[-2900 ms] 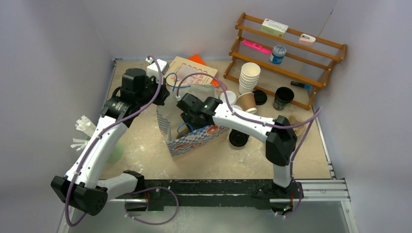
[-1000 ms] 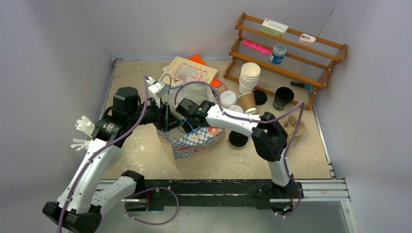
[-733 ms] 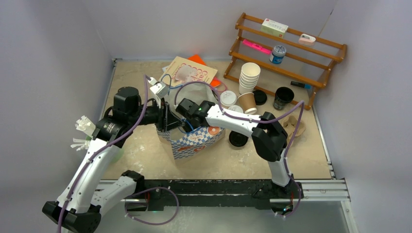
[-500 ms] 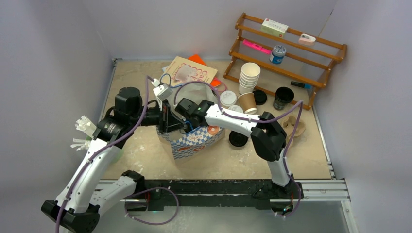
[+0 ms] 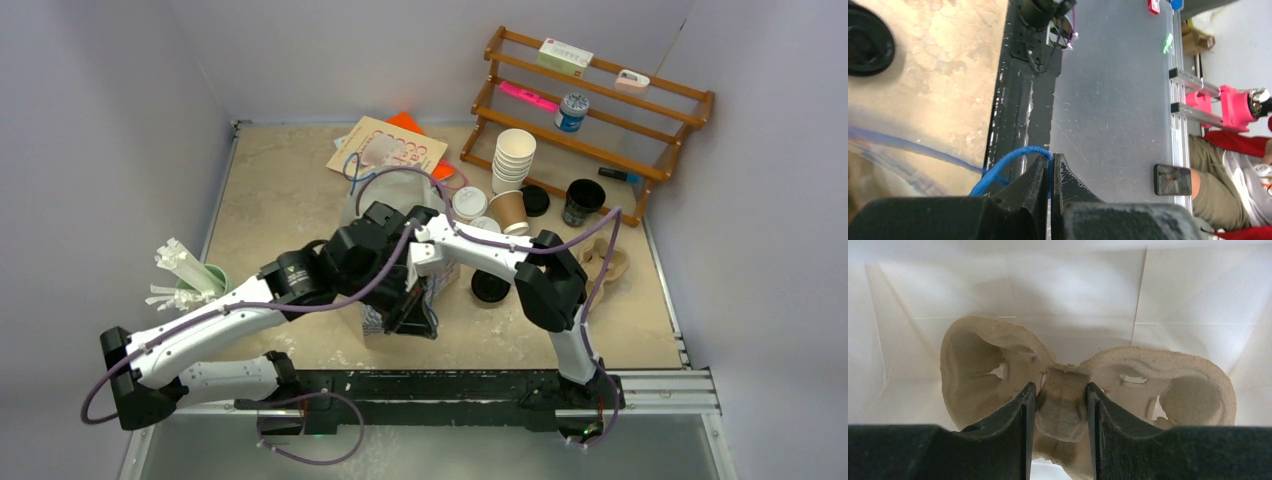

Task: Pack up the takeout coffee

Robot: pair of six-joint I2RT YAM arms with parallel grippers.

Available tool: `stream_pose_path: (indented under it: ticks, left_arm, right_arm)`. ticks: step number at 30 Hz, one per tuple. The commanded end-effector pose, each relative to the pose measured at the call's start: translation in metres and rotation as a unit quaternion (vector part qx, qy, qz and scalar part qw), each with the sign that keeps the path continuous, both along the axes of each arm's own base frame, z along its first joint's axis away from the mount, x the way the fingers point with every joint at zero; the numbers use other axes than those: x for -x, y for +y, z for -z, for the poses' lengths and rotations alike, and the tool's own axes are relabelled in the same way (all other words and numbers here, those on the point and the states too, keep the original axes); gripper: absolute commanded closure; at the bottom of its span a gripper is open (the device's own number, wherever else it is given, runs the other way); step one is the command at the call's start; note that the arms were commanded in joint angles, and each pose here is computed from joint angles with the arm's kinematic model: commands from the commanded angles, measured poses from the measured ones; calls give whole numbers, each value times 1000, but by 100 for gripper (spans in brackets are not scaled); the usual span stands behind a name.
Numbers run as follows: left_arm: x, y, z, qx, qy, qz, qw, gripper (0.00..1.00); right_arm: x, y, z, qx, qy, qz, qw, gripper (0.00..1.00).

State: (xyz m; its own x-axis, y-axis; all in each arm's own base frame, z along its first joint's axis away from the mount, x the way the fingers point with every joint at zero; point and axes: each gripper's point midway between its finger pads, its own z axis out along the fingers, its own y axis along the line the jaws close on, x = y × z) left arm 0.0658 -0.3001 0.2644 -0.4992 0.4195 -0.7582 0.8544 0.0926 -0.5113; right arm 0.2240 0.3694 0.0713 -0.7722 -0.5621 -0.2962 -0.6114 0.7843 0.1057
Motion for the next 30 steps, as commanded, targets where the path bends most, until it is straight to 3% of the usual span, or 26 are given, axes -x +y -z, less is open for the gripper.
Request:
stream_pose_path:
  ticks: [1,8,16,24,30]
  left_arm:
    - [9,-23,-23,17,-42,6,999,100]
    - [11,-26,-48,53,-63,5,997,100]
    - [-1,-12,-101,120,-120,-51,984,86]
    - [-39,41,-142,113,-174,-217,954,41]
    - [-80,100,-137,48,-184,-393,900,30]
  right_arm:
    - [-6,3,-2,-2,2,8,1000,76]
    - [-5,5,2,-5,9,9,1000,76]
    - [0,-5,20,13,17,9,1000,76]
    - [-7,-14,38,41,-2,18,999,76]
    - [-5,-20,49,51,0,18,999,75]
